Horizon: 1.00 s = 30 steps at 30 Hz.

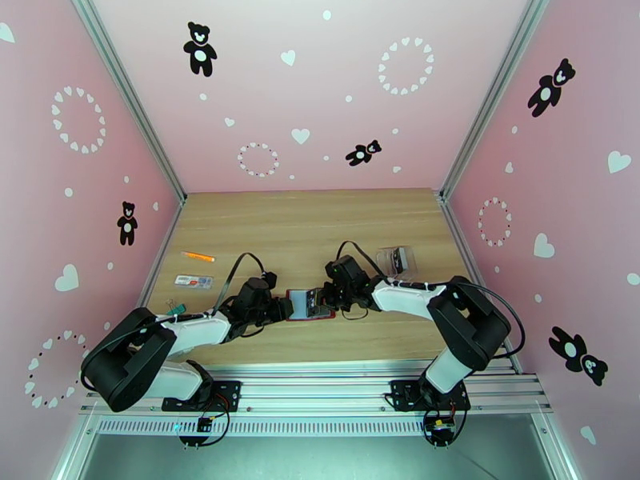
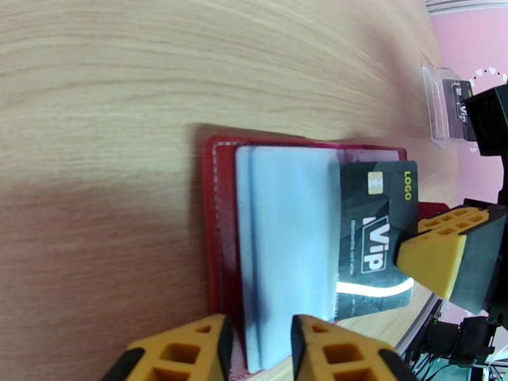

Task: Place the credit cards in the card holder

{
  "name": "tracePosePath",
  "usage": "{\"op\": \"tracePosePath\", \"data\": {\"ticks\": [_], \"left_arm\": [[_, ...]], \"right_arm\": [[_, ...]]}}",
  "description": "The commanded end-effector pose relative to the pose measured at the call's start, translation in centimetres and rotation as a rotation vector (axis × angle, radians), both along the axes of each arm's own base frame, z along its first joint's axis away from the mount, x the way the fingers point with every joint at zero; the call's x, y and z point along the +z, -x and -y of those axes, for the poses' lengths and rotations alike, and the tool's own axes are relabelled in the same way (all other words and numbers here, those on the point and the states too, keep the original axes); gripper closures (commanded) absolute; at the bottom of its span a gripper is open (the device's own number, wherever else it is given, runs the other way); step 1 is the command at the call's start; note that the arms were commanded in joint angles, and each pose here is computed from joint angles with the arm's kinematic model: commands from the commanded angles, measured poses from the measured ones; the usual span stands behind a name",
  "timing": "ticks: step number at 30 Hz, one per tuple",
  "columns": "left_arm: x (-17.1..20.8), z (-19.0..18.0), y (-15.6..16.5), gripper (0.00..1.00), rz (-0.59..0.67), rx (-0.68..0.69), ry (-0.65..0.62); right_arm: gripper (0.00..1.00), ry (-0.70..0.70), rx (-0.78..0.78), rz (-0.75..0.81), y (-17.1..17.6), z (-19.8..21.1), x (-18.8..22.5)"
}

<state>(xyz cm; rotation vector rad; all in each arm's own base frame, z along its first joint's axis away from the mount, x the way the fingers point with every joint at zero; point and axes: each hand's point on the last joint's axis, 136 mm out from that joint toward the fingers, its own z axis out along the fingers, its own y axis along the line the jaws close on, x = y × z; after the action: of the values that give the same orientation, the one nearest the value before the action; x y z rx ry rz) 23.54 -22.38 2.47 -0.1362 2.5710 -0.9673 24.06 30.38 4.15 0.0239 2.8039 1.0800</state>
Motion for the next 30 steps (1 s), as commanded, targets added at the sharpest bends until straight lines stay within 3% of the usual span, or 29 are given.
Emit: {"op": "tracePosePath", "data": {"ticks": [1, 6, 11, 15, 30], "left_arm": [[-1.5, -0.5, 1.2, 0.68, -0.05, 0.0, -0.036], [-1.7, -0.5, 1.2, 0.68, -0.057, 0.001, -0.041], [-1.8, -0.6, 1.2, 0.68, -0.055, 0.001, -0.043], [-1.9, -0.5, 1.2, 0.68, -0.056, -0.003, -0.044], [-2.3, -0.4, 1.2, 0.68, -0.063, -0.009, -0.044]], "right_arm": [[1.0, 0.068, 0.01, -0.046, 1.3, 1.0, -2.3], [1.0, 0.076, 0.017, -0.054, 1.4, 1.0, -2.6], [0.75, 0.106, 0.023, -0.042, 1.2, 1.3, -2.4], [0.65, 0.135, 0.038, -0.033, 0.9, 1.4, -2.0], [0.6, 0.211, 0.071, -0.042, 0.8, 0.8, -2.8]]}}
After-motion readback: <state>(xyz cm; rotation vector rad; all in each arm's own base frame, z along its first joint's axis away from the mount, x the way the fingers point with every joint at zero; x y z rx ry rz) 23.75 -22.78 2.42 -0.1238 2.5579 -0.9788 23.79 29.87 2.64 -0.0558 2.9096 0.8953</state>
